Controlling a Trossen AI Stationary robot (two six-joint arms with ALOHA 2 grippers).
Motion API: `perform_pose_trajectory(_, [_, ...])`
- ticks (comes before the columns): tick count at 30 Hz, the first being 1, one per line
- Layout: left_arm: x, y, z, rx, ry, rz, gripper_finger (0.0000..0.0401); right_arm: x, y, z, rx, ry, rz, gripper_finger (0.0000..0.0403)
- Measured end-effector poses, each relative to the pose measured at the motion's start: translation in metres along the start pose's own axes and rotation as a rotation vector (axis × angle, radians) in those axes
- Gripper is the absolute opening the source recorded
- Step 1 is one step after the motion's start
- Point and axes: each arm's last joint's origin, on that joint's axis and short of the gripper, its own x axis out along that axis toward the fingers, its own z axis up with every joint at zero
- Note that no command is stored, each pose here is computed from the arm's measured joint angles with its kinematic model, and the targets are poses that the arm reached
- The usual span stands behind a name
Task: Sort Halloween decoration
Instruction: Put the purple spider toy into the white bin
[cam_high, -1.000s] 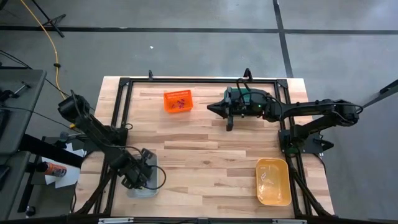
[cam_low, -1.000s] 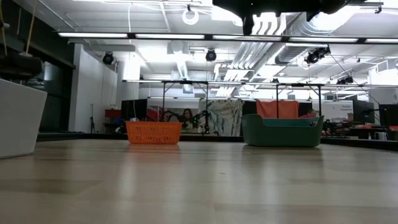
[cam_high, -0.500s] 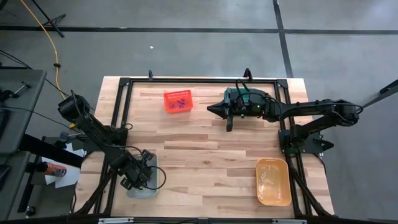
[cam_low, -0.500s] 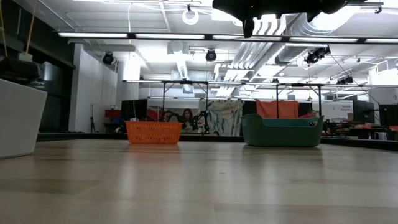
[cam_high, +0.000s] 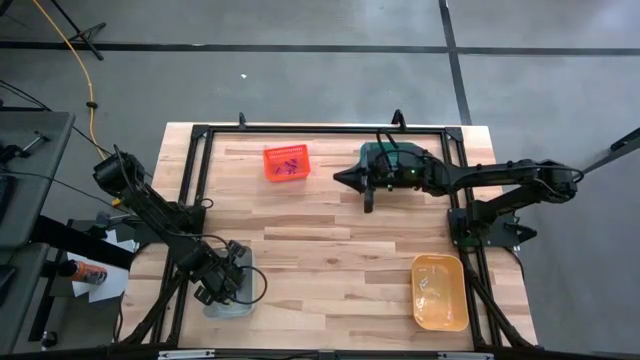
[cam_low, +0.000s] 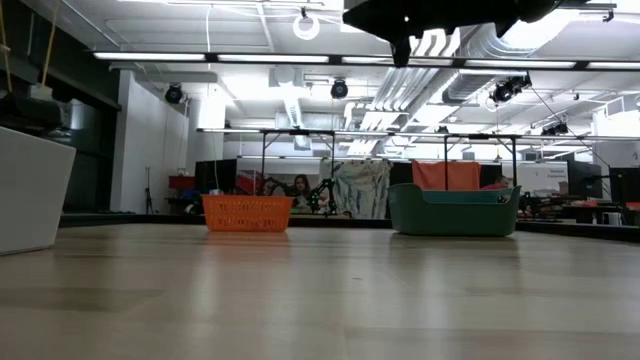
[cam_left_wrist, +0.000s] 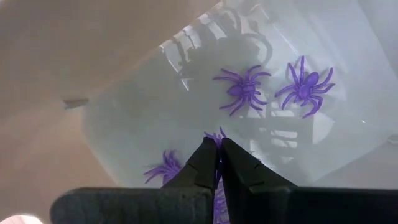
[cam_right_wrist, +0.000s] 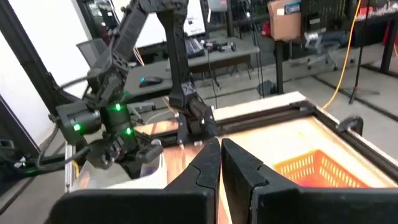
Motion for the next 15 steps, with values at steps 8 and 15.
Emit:
perform_pose_trajectory(8, [0.0,0.0,0.0,-0.008,0.0,0.0,0.0002,-0.0001,-0.0007,-0.0035,0.07,0.036,-0.008,0.0012])
perform_pose_trajectory(15, [-0.0051,0.0008,0.0036,-0.037,0.029,-0.064,0.0065,-0.0001,-0.0007,-0.0035,0.071,0.036,-0.008,0.0012])
